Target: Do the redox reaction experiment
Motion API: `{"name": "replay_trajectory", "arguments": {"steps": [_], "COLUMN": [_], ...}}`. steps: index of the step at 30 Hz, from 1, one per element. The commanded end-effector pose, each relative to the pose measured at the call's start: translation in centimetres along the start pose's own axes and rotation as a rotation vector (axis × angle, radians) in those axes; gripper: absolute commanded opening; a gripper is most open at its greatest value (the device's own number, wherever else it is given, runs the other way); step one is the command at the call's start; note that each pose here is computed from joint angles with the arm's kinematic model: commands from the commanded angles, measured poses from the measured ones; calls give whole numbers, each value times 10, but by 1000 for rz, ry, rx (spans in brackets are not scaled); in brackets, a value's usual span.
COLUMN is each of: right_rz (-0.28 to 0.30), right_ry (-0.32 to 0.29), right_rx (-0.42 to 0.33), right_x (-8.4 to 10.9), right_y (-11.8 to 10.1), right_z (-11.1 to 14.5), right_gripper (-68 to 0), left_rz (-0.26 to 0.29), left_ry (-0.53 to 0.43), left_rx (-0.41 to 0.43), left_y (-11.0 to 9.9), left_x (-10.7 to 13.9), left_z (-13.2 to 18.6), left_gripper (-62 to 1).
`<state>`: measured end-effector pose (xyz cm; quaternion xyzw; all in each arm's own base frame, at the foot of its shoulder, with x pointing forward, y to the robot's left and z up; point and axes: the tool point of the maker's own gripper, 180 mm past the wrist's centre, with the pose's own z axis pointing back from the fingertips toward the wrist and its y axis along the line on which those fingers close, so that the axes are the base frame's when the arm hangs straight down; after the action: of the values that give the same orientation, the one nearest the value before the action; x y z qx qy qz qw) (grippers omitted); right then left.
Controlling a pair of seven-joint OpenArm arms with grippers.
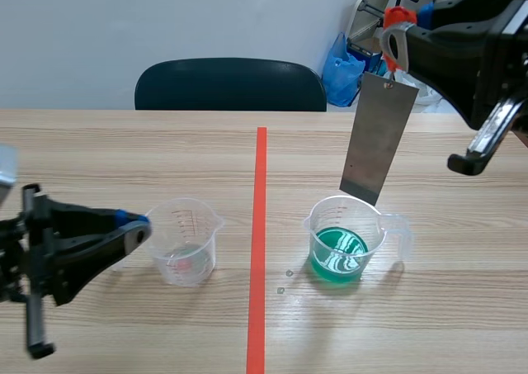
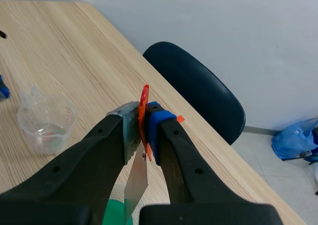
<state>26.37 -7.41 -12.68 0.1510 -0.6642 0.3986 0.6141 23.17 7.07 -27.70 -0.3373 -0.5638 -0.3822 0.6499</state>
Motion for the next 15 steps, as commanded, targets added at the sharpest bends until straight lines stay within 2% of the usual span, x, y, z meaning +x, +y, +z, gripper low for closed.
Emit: {"name": "replay_trajectory", "arguments": {"steps": [1,7,15], "right_rz": [8,8,8], "right_ry": [-42,-42,-42], "right_rx": [-12,-12,-12], "right_x": [12,12,12], "right_y": [-4,-4,-4], "right_z": [0,0,0], "right_gripper": [-669,-669,-669], "left_rz": [-3,-48,-55], "left_ry": [-41,-63,-94], "left_rx": [15,-12,-84], "left_y": [4,-2,-30], "left_x": [11,27,44], "left_z": [-14,-70,-119], "left_gripper": [-582,-582,-582]}}
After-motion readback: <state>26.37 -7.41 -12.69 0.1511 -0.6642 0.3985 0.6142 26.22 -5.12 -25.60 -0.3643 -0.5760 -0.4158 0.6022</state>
